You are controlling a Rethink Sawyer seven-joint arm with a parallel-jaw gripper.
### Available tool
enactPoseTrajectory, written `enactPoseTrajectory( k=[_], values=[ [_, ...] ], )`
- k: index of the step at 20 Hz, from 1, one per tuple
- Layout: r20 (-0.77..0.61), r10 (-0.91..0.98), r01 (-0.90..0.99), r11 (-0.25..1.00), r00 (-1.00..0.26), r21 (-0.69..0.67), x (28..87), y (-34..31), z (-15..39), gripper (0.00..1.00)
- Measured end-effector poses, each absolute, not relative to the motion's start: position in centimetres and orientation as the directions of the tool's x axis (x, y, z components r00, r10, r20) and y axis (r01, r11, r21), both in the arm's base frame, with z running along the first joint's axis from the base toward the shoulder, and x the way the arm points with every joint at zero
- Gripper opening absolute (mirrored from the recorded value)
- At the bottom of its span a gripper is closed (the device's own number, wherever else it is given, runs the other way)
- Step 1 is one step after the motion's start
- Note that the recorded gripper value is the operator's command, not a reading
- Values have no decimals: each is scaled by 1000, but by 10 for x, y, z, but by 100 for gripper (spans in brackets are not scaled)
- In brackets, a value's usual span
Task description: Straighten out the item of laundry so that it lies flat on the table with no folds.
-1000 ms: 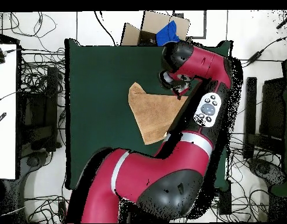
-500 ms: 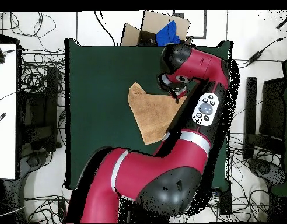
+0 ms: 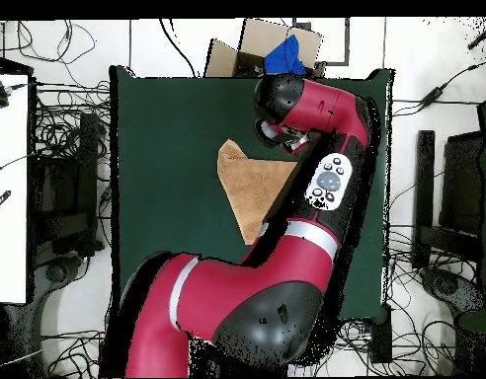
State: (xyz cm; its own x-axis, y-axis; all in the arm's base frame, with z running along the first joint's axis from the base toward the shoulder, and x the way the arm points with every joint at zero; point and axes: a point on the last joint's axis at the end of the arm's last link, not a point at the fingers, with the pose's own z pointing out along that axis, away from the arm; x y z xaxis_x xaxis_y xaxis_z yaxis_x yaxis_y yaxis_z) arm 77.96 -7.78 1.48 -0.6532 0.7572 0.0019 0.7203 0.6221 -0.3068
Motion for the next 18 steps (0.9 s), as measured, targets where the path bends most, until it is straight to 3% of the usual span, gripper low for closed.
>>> enactPoseTrajectory(
  k=[7,18],
  values=[
    [-130,706,713,660,-696,-237,796,-52,24,100],
    [-141,702,712,661,-698,-236,796,-46,35,100]
  ],
)
